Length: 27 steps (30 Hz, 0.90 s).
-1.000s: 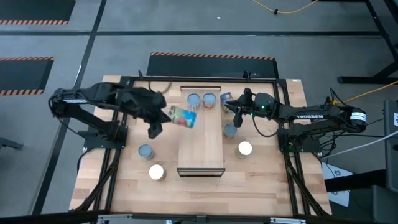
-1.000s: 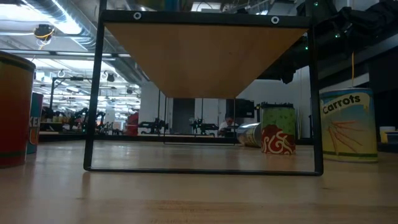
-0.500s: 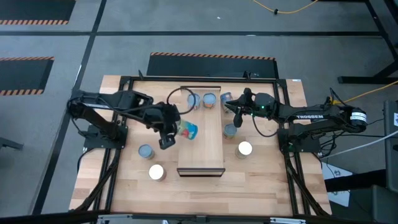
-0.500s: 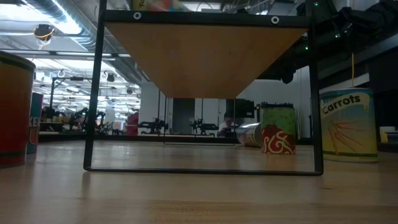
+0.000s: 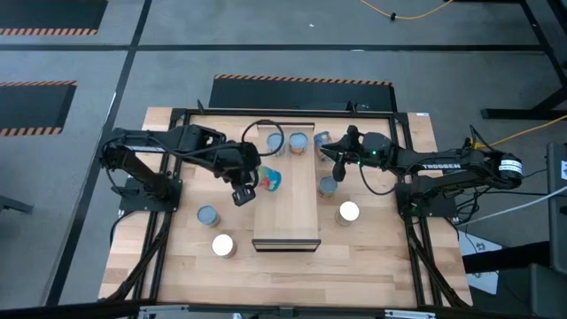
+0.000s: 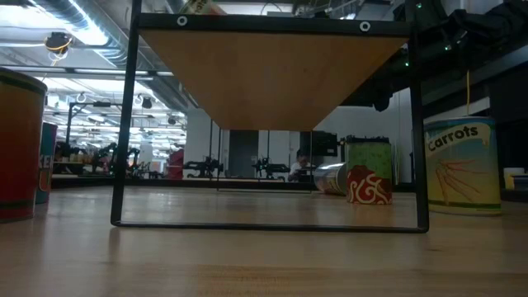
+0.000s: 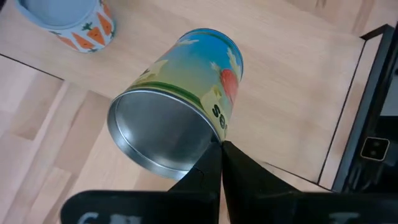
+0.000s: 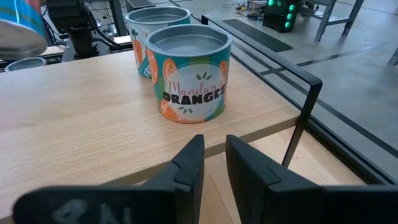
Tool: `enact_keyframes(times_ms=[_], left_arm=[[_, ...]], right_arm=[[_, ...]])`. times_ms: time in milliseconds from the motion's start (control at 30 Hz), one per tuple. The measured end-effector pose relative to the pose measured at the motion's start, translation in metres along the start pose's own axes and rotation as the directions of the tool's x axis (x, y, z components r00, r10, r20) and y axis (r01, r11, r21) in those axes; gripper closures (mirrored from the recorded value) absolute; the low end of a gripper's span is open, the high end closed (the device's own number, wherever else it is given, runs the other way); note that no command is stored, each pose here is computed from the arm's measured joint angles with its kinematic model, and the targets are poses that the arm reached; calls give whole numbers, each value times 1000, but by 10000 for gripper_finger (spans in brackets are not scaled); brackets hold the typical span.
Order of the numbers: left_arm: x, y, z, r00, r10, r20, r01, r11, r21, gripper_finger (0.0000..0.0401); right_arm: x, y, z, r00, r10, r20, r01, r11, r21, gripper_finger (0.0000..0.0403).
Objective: Pick and place cans onto a shelf
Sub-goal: Put the canned tomatoes on the shelf
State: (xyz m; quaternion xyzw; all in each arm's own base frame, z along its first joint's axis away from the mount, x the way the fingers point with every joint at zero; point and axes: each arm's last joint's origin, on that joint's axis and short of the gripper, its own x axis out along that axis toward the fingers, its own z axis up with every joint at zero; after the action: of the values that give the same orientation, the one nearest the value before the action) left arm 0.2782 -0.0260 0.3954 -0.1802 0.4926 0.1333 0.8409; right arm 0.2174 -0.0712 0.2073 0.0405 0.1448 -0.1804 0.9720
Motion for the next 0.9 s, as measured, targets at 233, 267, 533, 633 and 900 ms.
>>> enact_keyframes(times_ms=[233,267,533,633,900], left_arm=[[12,-2,3,999,14,-33,-14,1000,1,401],[14,-3,3,999,17,-42,-17,1000,2,401],[21,-4,4,997,32,-65,-31,999,6,401],[20,-4,4,997,31,-65,-31,999,6,401],[20,-4,4,997,31,-65,-31,999,6,401]], right_arm=[[0,0,0,1000,0,-4,0,1000,-1,331],[0,0,0,1000,0,-4,0,1000,-1,331],[0,0,-1,1000,0,-8,0,1000,-2,331],[0,0,-1,1000,0,-9,0,1000,-1,331],[0,0,-1,1000,0,-8,0,1000,-2,331]])
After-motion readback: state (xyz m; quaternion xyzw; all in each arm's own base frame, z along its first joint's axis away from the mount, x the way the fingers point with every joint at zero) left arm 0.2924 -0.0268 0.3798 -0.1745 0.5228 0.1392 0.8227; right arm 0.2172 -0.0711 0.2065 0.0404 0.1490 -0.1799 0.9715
